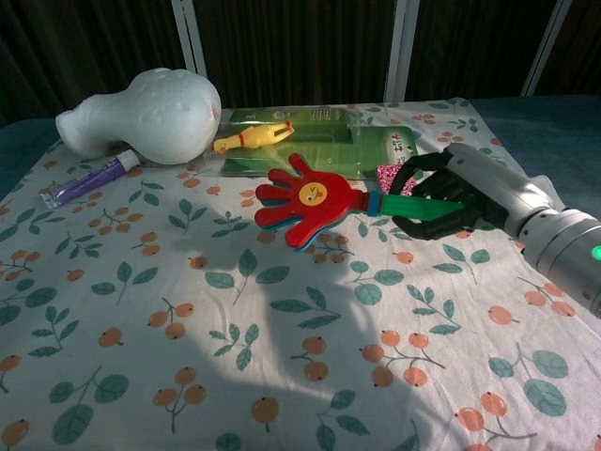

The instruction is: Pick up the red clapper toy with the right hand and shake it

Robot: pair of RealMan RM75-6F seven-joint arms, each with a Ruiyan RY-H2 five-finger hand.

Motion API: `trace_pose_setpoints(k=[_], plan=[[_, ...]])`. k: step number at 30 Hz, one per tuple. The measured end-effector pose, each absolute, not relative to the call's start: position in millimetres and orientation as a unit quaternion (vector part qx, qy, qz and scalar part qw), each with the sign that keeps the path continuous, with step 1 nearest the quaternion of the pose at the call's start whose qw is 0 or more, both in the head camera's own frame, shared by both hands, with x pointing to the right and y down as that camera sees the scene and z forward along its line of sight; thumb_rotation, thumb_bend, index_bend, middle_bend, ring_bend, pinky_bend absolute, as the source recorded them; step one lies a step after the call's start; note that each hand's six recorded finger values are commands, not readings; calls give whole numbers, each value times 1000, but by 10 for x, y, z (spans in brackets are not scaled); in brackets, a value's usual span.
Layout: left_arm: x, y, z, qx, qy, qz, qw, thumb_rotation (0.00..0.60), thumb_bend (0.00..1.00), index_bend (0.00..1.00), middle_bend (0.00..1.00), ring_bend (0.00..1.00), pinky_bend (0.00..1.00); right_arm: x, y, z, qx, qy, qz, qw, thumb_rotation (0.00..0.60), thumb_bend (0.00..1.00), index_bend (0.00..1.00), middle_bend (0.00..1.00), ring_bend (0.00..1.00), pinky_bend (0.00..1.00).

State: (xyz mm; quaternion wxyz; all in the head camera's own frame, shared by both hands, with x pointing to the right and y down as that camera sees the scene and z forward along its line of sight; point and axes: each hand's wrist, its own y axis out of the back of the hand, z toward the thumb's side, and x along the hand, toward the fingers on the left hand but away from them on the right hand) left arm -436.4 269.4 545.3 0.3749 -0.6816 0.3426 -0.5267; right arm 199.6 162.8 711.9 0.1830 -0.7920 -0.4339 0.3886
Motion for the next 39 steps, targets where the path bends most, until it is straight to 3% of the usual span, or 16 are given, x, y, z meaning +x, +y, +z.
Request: trace_pose_setpoints(k=[4,8,10,12,14,17,19,22,26,32,39], plan=[[-4369,2692,5453,-682,343,-527,374,600,516,0,0,0,162,1992,1688,7242,-783,-405,423,212,600,653,863,900,840,895],[-4377,2689,5445,-682,345,-526,374,600,517,0,0,0,162,1990,1750,7364,-779,-374,455,216,600,646,517,747,654,761],[-4379,2690,5443,-682,345,-526,373,600,517,0,0,0,162,1994,1769,7400,-778,-365,465,214,600,621,418,679,586,698],[-4382,2689,5441,-681,346,-526,373,600,517,0,0,0,162,1994,1773,7410,-778,-361,468,213,600,487,163,437,344,477],[-4379,2687,5437,-682,347,-525,373,600,517,0,0,0,162,2009,1775,7416,-778,-357,472,212,600,370,23,238,147,314],[-4387,2689,5422,-681,349,-524,373,600,517,0,0,0,162,2106,1759,7413,-771,-349,486,217,600,320,0,122,31,223],[-4394,2690,5420,-681,349,-525,373,600,517,0,0,0,162,2176,1740,7366,-768,-343,492,225,600,313,0,95,4,202],[-4393,2689,5423,-681,348,-525,373,600,517,0,0,0,162,2277,1721,7256,-765,-332,499,238,600,311,0,75,0,186],[-4397,2687,5410,-680,350,-525,374,600,517,0,0,0,162,2462,1713,7034,-757,-318,507,260,600,311,0,17,0,48],[-4412,2669,5403,-677,355,-525,376,600,517,0,0,0,162,3019,1824,6436,-710,-314,531,339,600,312,0,0,0,0],[-4426,2651,5399,-670,360,-526,382,600,516,0,0,0,161,3586,2231,5713,-642,-368,533,410,600,293,0,0,0,0]])
